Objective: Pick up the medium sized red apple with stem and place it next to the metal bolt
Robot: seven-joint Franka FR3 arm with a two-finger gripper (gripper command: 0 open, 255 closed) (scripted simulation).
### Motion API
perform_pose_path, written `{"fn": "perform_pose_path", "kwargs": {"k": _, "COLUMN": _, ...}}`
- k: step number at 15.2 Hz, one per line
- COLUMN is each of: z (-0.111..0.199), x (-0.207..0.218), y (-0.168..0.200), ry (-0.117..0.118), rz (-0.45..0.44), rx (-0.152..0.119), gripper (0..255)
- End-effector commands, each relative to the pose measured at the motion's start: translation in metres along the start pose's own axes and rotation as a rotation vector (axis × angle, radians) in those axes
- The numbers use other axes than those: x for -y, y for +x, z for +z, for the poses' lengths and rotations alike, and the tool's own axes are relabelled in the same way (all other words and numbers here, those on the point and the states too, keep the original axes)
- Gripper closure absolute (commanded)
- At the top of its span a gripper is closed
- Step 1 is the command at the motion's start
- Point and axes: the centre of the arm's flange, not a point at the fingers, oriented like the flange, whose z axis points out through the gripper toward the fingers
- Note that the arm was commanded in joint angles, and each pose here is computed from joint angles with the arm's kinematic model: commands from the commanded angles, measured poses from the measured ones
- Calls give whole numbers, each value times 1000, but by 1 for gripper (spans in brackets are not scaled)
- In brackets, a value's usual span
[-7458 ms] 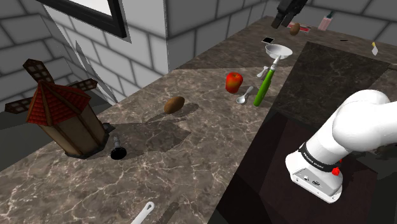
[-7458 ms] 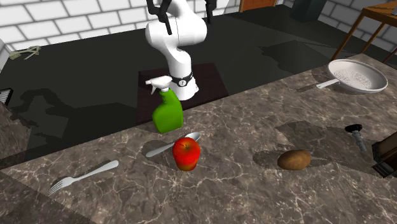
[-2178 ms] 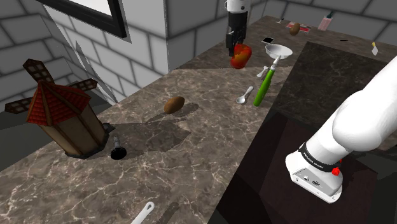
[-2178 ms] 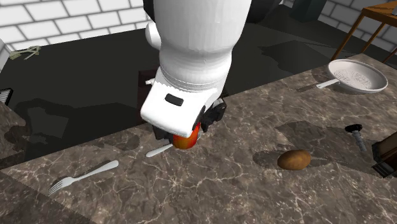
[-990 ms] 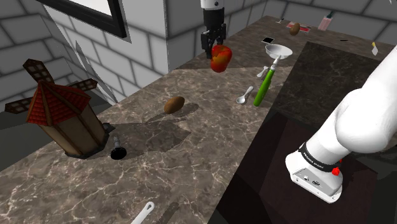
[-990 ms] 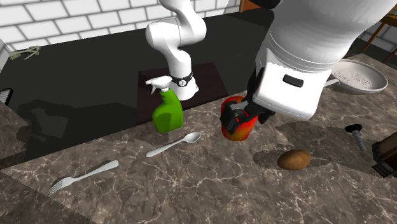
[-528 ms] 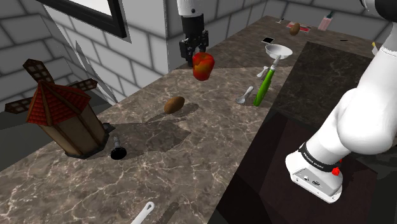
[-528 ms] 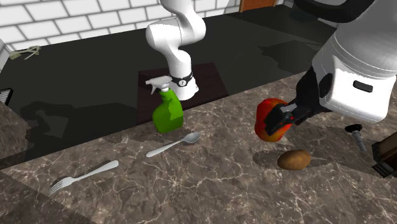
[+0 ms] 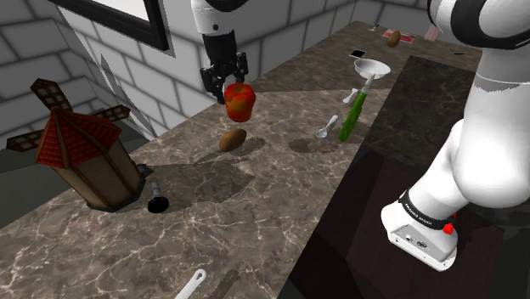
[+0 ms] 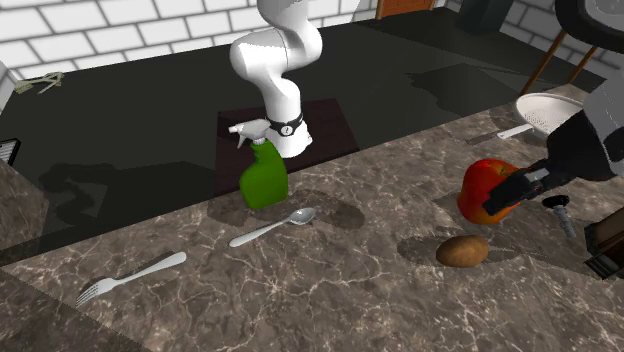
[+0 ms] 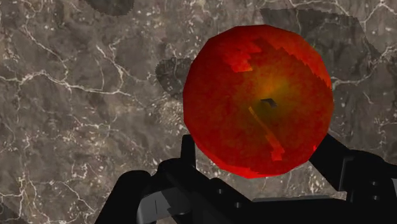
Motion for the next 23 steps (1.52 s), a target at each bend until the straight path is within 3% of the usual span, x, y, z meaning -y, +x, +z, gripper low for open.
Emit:
{"fn": "perform_pose_path", "kwargs": {"k": 1, "z": 0, "x": 23, "y": 8, "ry": 0, "rz": 1, "rx": 0, "gripper": 255}}
{"fn": "perform_pose_path", "kwargs": {"k": 10, "z": 6, "x": 135, "y": 48, "ry": 0, "rz": 1, "rx": 0, "gripper": 255}}
{"fn": "perform_pose_path", "kwargs": {"k": 23, "z": 74, "x": 137, "y": 60, "ry": 0, "rz": 1, "rx": 0, "gripper": 255}}
